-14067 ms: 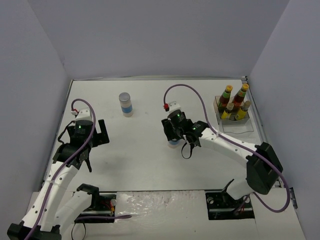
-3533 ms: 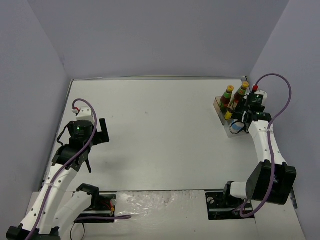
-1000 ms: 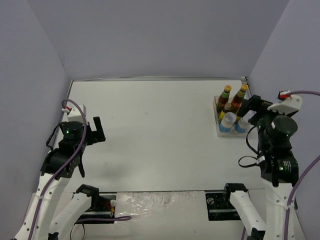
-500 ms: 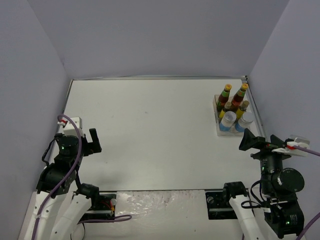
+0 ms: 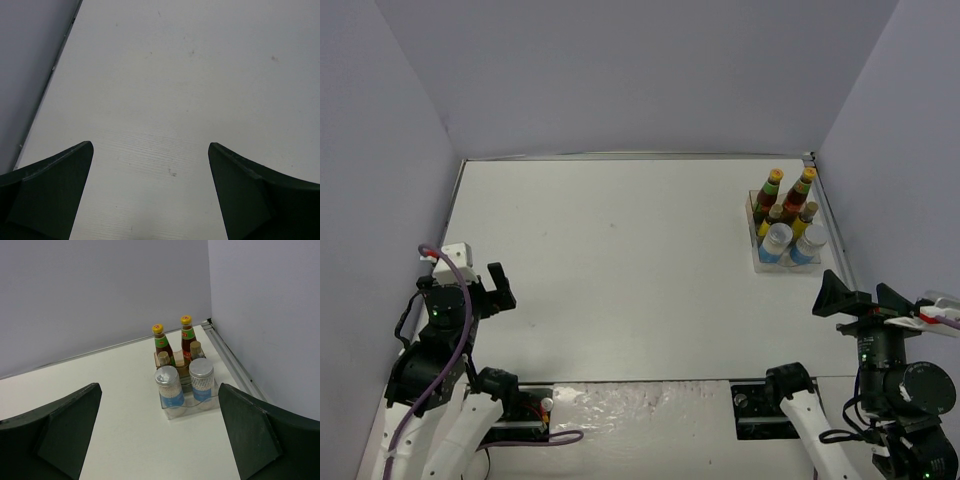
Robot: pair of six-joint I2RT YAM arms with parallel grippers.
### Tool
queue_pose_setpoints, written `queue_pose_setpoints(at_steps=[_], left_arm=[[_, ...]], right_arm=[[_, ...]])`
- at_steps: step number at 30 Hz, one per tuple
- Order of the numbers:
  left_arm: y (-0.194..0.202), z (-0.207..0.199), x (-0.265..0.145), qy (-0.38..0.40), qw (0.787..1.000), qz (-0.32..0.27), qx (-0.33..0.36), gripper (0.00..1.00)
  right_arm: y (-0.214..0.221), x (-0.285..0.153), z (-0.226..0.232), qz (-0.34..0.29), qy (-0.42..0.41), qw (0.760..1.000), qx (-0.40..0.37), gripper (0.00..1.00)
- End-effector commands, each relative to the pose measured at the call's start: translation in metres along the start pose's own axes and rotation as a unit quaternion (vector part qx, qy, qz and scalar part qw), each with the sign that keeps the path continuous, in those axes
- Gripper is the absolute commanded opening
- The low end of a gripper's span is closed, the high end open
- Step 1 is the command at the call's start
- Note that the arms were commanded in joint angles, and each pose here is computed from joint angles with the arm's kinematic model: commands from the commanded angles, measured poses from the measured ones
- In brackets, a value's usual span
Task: Organize the condiment bottles
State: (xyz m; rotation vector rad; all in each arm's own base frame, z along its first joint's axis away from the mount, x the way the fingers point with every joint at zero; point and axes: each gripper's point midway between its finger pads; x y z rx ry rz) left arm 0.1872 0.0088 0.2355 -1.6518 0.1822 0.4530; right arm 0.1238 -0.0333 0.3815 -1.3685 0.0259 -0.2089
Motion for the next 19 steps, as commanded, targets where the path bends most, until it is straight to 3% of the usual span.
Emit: queue_pose_setpoints(at_steps=[1, 19], left_arm=[[-0.0138, 0.0005, 0.0013, -0.008, 1.0, -0.023, -0.017, 0.97], [-0.0117, -0.0009, 0.0047, -0.008, 1.0, -0.014, -0.014, 0.97]], right_arm=[[-0.009, -0.0039, -0.0066, -0.022, 0.009, 1.0, 0.005, 1.0], [-0.0036, -0.0032, -0.0039, -0.014, -0.004, 1.0, 0.002, 1.0]])
Point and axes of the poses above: each gripper's point midway between its finger pads, its own x axis out along the fingers, its own z axis along the line the jaws close on, y = z × x, and after that the axes turned 1 degree about -x, right-handed
